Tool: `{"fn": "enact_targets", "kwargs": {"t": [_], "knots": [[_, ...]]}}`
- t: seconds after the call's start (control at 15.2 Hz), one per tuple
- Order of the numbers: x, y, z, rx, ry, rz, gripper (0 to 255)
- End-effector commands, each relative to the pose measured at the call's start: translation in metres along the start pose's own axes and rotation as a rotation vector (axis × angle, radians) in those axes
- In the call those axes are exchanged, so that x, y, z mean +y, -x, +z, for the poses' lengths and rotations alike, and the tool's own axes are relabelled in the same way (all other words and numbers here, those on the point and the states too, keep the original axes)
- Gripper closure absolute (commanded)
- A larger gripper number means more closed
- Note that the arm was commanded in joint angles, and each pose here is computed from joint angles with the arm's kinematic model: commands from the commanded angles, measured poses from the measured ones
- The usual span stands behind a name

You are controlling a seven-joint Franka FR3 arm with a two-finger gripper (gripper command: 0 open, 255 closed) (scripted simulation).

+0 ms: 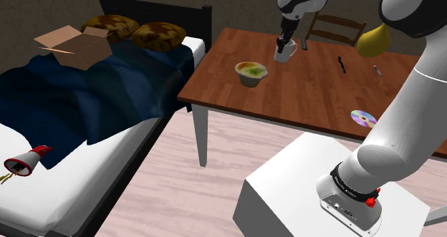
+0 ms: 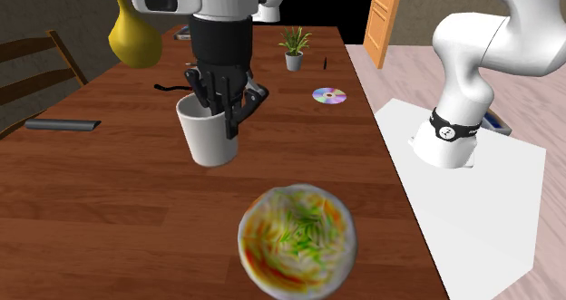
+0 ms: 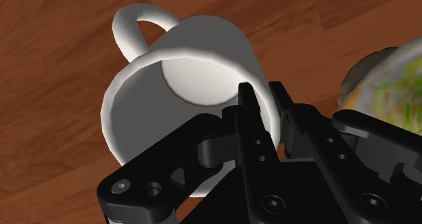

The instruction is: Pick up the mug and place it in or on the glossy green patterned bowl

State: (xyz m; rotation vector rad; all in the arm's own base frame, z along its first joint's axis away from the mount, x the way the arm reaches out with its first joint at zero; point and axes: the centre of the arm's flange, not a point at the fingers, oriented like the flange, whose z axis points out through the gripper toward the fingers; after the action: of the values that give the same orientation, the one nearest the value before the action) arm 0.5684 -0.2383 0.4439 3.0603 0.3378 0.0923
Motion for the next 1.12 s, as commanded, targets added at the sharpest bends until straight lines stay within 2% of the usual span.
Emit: {"fn": "enact_targets", "kwargs": {"t": [0.0, 0.86, 1.06], "knots": [[0.000, 0.000, -0.011, 0.000, 0.000, 0.000, 255], [0.004, -0.003, -0.077, 0.000, 0.000, 0.000, 255], [-0.033, -0.014, -0.084, 0.000, 0.000, 0.000, 255]]}}
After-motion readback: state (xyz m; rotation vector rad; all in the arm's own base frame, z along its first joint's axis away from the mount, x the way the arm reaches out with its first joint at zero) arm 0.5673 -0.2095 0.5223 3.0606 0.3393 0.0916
